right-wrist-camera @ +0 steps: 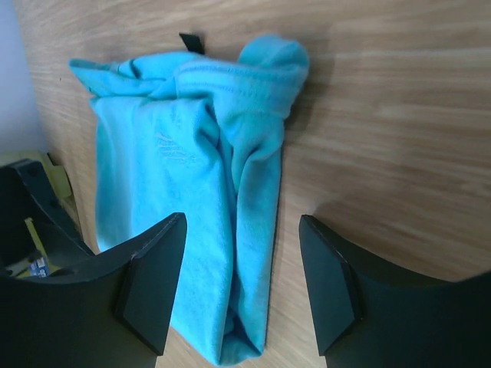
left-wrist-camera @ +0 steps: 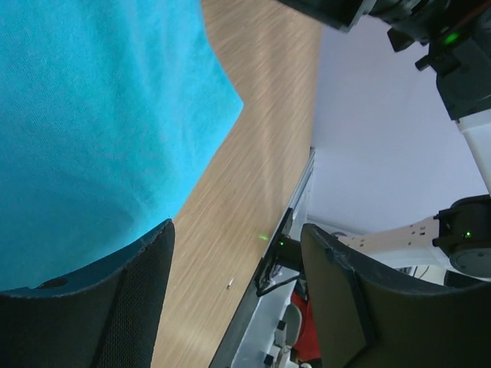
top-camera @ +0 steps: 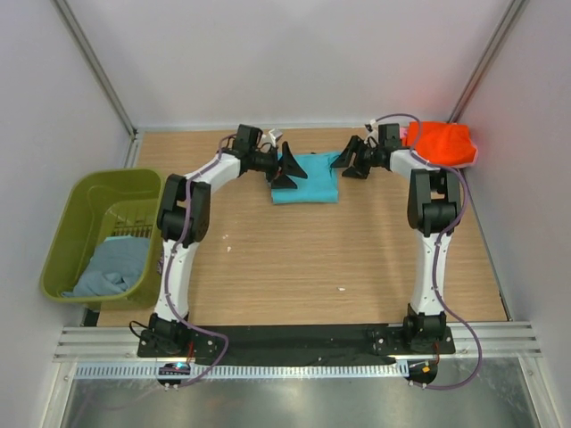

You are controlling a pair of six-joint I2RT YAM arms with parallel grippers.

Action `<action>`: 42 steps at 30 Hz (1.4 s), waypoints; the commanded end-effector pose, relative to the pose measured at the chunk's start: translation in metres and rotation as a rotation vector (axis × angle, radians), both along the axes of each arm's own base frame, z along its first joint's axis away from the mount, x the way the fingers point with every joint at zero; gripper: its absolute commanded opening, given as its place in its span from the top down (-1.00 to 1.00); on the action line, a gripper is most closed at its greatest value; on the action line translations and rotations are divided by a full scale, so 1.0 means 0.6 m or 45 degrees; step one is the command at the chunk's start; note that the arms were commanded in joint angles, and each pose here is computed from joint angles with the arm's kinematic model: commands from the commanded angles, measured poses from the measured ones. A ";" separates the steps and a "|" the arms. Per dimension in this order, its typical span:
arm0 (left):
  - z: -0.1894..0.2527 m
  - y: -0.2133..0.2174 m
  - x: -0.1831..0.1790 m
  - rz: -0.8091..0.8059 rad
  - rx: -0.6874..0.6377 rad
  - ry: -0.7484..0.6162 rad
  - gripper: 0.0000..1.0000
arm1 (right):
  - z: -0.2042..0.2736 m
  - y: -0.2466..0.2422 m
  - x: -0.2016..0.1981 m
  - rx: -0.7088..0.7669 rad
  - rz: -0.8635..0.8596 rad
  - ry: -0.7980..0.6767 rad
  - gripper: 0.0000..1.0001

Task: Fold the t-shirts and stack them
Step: Neatly place the folded tshirt to the corner

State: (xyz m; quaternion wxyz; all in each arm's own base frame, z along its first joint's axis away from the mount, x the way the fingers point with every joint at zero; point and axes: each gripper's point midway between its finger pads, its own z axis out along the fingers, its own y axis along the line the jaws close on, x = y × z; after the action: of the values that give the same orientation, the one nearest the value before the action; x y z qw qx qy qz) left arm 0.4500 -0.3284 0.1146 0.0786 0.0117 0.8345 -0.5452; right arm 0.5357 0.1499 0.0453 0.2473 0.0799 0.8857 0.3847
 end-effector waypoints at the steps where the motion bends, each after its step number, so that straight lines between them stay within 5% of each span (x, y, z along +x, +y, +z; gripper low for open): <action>1: 0.016 -0.009 0.008 -0.043 -0.085 -0.032 -0.35 | 0.000 -0.007 0.034 0.015 -0.018 -0.057 -0.34; 24: -0.060 0.001 0.018 -0.003 -0.011 0.068 -0.34 | -0.087 0.108 -0.004 0.084 0.122 0.082 -0.29; 33: -0.057 -0.001 0.022 0.001 -0.005 0.047 -0.33 | -0.099 0.107 -0.027 -0.026 0.185 0.095 0.16; 42: -0.039 0.008 0.029 -0.012 0.047 -0.060 -0.33 | -0.040 0.081 -0.034 -0.244 0.347 -0.102 0.86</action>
State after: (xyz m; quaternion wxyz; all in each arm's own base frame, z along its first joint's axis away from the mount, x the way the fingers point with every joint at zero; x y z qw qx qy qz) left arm 0.4557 -0.3262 0.0731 0.0552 -0.0020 0.8434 -0.5345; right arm 0.5381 0.2119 0.0266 0.2531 -0.0352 0.8826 0.3946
